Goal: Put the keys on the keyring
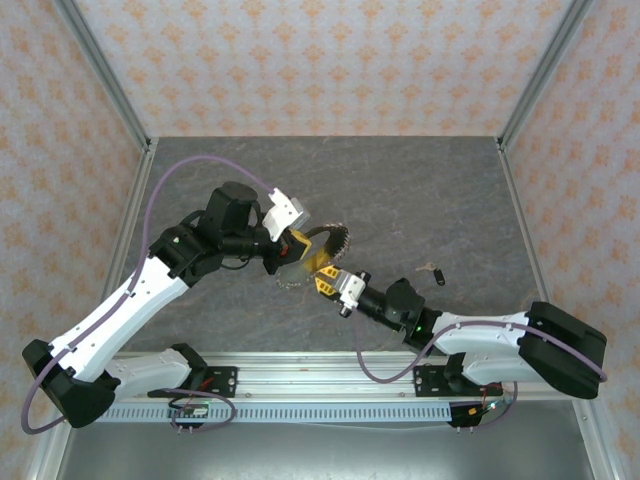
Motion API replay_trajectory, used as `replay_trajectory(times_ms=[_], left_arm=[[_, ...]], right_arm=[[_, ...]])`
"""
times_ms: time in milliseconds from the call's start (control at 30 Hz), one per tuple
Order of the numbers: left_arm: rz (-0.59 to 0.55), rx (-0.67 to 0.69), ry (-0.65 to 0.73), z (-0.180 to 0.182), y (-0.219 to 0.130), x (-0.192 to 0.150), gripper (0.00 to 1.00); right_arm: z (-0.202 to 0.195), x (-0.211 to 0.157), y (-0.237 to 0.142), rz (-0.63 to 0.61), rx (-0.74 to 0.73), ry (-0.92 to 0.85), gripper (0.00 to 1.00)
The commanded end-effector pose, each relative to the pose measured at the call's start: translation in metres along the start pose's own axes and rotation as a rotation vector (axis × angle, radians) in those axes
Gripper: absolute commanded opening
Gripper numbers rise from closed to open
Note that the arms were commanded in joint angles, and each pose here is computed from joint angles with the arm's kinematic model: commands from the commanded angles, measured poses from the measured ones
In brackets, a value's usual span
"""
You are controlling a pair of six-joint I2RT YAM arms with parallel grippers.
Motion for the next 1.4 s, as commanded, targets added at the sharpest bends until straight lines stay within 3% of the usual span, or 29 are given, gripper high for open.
replay_trajectory(times_ms=[0, 333, 533, 1367], left_arm=[[-0.052, -0.002, 0.014, -0.002, -0.010, 0.014, 0.00], [-0.046, 0.009, 0.007, 0.000, -0.008, 0.013, 0.00], [-0.044, 0.022, 0.006, 0.002, -0.007, 0.013, 0.00], [-0.040, 0.025, -0.006, 0.002, -0.006, 0.010, 0.00]], right_arm=[[-0.003, 0.019, 0.005, -0.063, -0.013, 0.010, 0.22], [0.003, 0.008, 0.012, 0.002, -0.016, -0.012, 0.26], [-0.009, 0.005, 0.011, -0.015, -0.133, 0.014, 0.25], [-0.008, 0.006, -0.004, 0.008, -0.105, 0.024, 0.29]])
Point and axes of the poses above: each hand's point on the last joint's axis, 136 mm out from that joint toward the fingers, its own y axis out along the fingers, its own z axis along the line the jaws close on, x = y × z, the point moved 5 cm from there along -y, back along the fingers, and after that the axes turned 6 degrees about y, right-handed, at the moved point
